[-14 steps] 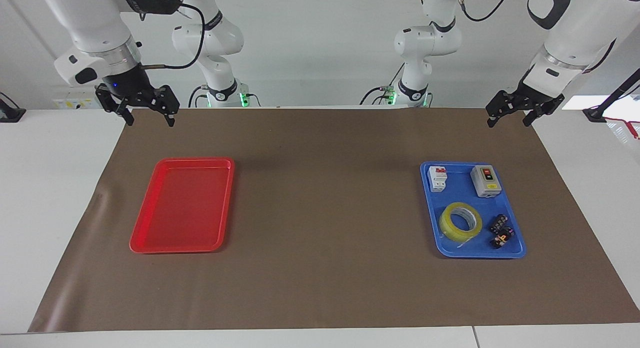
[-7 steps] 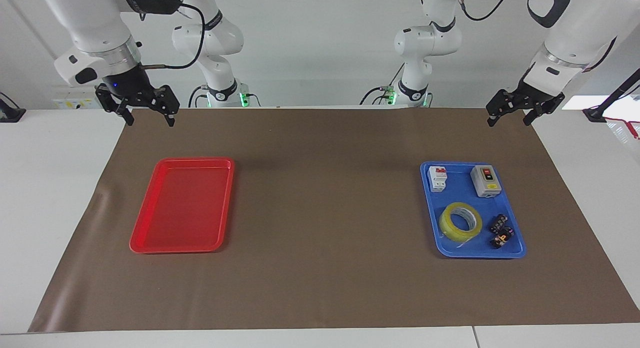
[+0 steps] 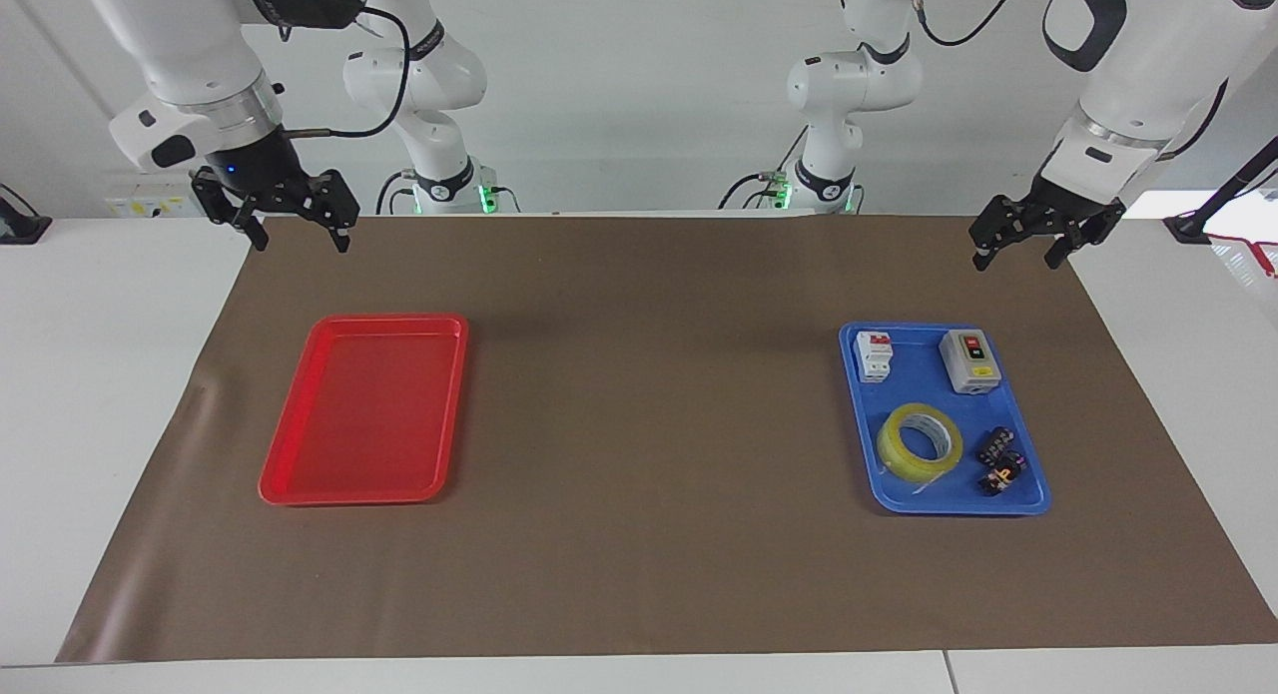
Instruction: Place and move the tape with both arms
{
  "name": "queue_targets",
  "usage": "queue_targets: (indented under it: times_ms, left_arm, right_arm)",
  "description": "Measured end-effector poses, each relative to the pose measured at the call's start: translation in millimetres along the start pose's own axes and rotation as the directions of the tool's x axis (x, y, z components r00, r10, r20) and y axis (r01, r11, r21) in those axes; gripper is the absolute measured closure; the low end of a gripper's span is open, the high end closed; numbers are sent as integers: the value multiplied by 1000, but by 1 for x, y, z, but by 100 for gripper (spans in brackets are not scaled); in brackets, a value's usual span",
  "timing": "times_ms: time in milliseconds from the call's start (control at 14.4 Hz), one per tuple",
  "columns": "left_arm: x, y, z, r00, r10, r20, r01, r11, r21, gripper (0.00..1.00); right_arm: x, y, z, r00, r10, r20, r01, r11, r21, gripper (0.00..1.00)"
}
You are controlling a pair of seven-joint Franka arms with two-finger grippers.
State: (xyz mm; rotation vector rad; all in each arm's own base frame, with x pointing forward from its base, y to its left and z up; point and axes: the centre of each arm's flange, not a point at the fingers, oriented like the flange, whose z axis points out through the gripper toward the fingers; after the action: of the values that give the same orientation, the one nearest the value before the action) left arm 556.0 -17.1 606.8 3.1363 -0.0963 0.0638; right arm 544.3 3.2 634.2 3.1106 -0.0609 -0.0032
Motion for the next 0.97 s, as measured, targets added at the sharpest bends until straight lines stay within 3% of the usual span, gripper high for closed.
queue_targets:
  times_ms: [347,972]
  left_arm:
    - [28,-2,48,999,-1,-32,1,1000,-1,0]
    - [73,9,190,999,18,-46,-18,1000,-9,0]
  right_arm:
    - [-4,0,3,999,-1,34,1,1000,-1,0]
    - [-4,0,3,999,0,35,0,1000,-1,0]
